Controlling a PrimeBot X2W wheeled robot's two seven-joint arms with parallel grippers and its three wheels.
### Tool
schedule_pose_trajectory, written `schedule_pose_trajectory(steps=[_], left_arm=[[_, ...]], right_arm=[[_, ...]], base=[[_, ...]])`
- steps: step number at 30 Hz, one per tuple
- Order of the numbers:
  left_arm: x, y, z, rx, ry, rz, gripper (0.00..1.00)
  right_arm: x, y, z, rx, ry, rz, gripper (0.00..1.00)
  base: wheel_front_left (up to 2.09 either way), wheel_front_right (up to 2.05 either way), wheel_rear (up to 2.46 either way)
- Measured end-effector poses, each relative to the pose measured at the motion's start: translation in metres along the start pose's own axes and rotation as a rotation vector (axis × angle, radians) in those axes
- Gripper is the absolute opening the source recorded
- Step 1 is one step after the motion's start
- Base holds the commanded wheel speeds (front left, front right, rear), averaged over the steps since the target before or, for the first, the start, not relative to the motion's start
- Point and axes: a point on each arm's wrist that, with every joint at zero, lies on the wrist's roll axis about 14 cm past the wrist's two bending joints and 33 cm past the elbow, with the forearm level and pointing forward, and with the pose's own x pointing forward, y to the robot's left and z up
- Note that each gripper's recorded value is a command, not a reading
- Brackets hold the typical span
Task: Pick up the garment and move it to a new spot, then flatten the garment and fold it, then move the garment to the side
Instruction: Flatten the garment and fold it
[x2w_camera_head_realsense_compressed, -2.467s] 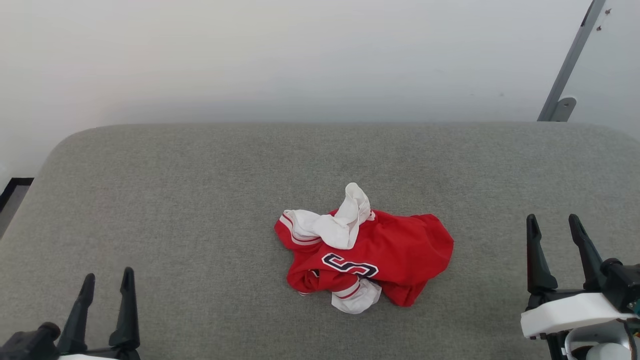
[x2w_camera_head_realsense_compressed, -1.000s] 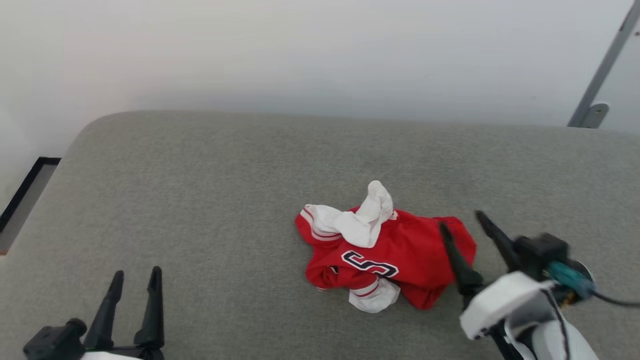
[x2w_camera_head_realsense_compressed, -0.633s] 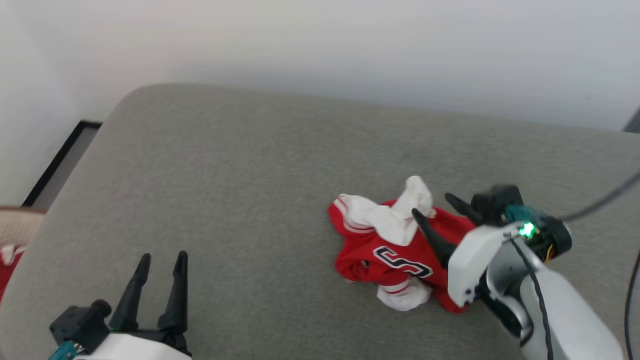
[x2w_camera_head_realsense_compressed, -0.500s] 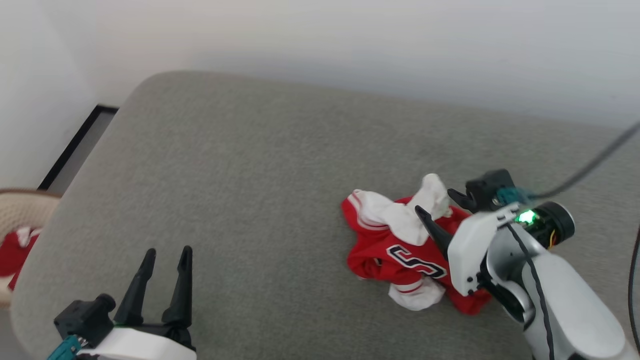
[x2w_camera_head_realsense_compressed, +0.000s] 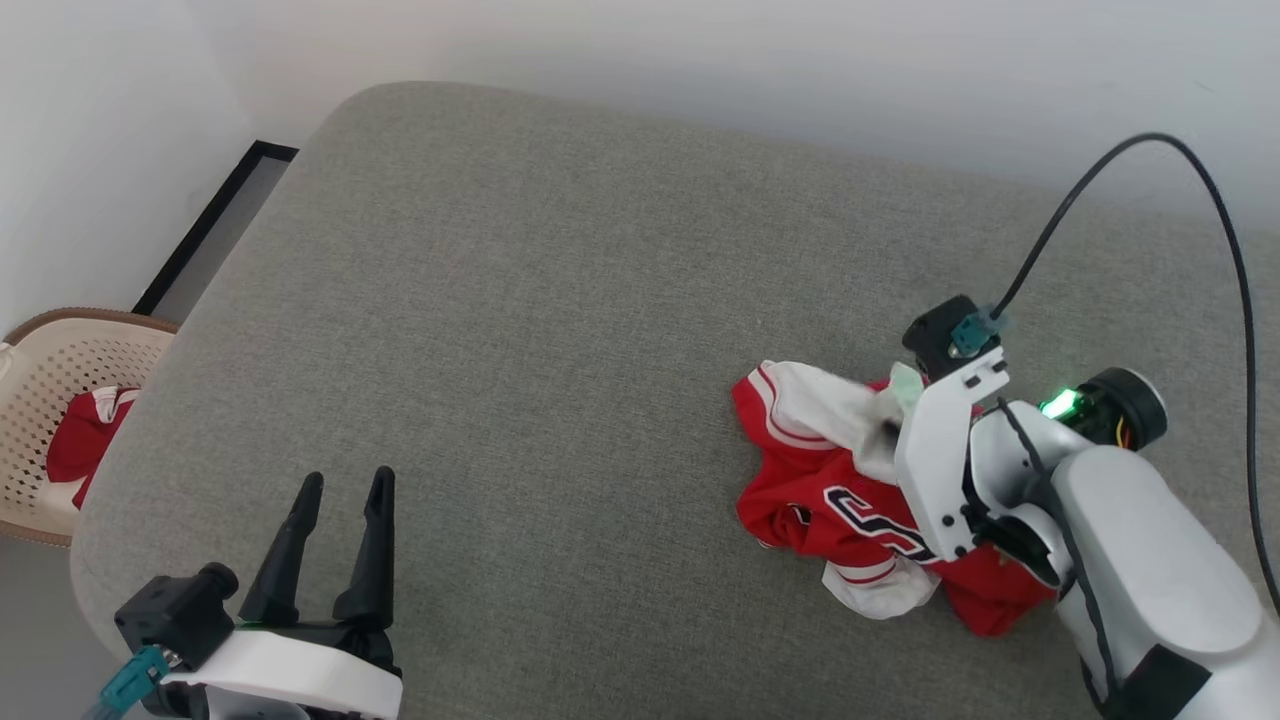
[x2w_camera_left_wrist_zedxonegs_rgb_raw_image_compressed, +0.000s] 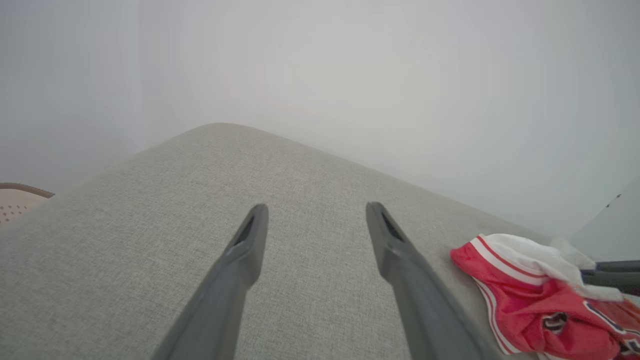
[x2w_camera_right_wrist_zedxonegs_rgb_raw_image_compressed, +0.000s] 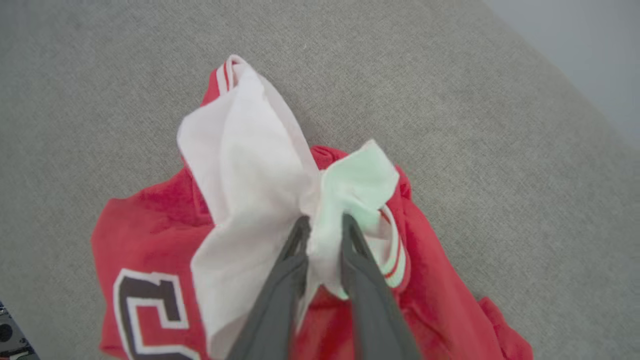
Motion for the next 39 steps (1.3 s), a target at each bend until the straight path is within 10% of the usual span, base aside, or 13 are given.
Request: schedule_pose_trajectory(steps=[13, 23, 33, 35, 36, 39], left_arm=[[0.013, -0.007, 0.005, 0.002, -0.016, -0.037, 1.00], [0.025, -0.025, -0.003, 0.002, 0.008, -0.097, 1.00], [0.036, -0.034, -0.013, 0.006, 0.045, -0.135, 1.00], [0.038, -0.036, -0.015, -0.001, 0.053, -0.142, 1.00], [0.039, -0.038, -0.017, 0.002, 0.060, -0.152, 1.00], [0.041, -0.043, -0.022, -0.002, 0.084, -0.179, 1.00]], right_arm=[[-0.077, -0.100, 0.039, 0.178, -0.249, -0.237, 0.00], [-0.118, -0.170, -0.053, 0.403, -0.128, -0.476, 0.00], [-0.090, -0.159, -0.143, 0.591, 0.074, -0.472, 0.00], [-0.085, -0.156, -0.143, 0.609, 0.076, -0.455, 0.41], [-0.083, -0.156, -0.139, 0.599, 0.067, -0.451, 0.86], [-0.086, -0.159, -0.136, 0.594, 0.062, -0.451, 1.00]], base=[[0.00, 0.00, 0.00], [0.00, 0.00, 0.00], [0.00, 0.00, 0.00], [0.00, 0.00, 0.00], [0.00, 0.00, 0.00], [0.00, 0.00, 0.00]])
